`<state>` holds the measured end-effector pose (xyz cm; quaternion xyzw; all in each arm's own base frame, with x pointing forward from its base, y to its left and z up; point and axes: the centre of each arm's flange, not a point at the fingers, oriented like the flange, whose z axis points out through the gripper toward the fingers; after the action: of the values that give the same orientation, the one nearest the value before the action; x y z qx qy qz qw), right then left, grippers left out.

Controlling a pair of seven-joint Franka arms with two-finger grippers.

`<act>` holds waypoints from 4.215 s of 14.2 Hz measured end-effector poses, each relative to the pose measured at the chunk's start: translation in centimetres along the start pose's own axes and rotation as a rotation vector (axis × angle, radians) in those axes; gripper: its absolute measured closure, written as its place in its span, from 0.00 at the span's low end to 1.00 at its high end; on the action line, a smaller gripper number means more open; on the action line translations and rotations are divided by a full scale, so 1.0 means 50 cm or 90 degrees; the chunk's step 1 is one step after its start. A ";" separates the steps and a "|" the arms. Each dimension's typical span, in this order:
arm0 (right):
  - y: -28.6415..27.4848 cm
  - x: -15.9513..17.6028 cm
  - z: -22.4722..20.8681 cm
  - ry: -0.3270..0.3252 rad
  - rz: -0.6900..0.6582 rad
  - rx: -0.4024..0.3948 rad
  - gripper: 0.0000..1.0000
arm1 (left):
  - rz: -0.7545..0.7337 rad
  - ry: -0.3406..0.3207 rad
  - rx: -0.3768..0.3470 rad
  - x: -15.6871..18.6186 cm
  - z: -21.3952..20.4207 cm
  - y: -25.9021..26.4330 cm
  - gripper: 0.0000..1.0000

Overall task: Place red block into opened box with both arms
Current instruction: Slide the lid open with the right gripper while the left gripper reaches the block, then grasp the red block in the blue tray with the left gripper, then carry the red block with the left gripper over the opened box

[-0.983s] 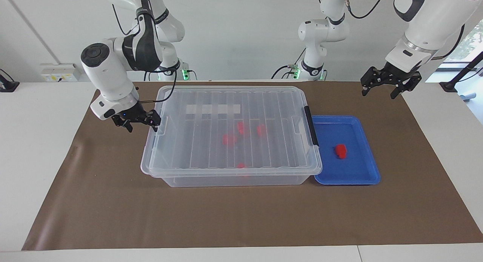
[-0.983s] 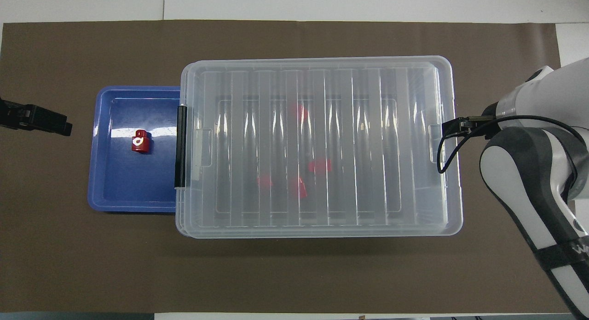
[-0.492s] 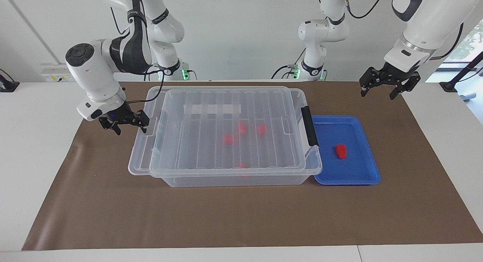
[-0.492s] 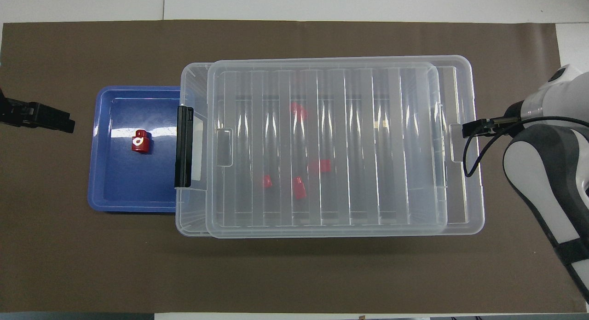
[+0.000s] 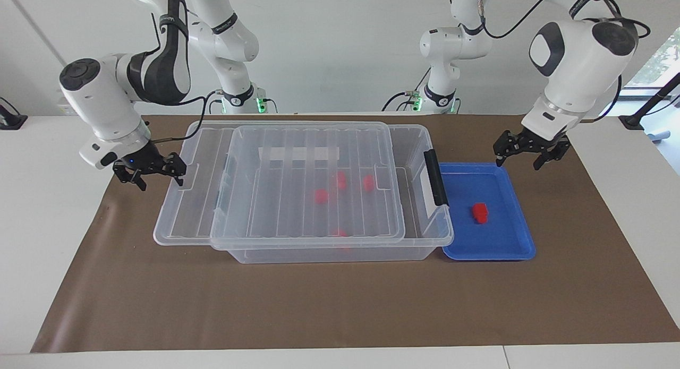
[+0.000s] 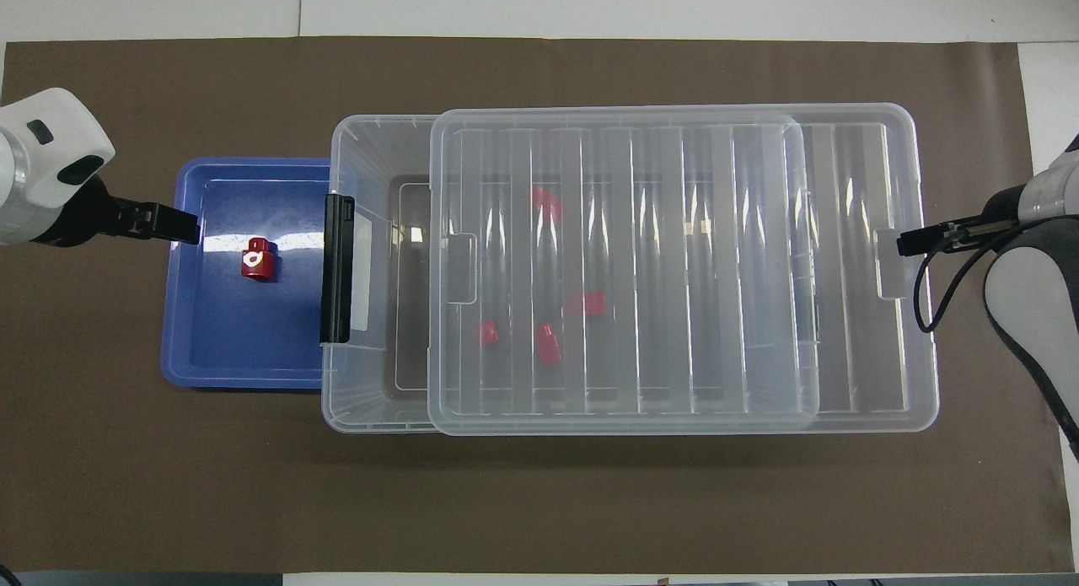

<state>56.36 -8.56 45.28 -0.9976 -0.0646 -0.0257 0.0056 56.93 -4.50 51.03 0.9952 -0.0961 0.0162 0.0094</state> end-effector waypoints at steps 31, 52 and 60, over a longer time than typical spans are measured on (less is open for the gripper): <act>0.204 -0.069 -0.024 0.011 -0.064 -0.028 0.00 | -0.028 0.037 0.002 -0.022 0.407 0.007 0.59; -0.222 -0.021 -0.360 -0.044 0.065 -0.013 0.00 | -0.104 0.073 -0.001 0.012 0.141 0.525 0.66; -0.254 -0.019 -0.358 -0.046 0.081 0.005 0.00 | -0.109 0.079 0.036 0.063 0.338 0.551 0.66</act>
<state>52.87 3.63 63.23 -0.9999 -0.0013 0.0111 0.0091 55.25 -32.48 34.70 0.9967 -0.0091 0.0800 -0.0115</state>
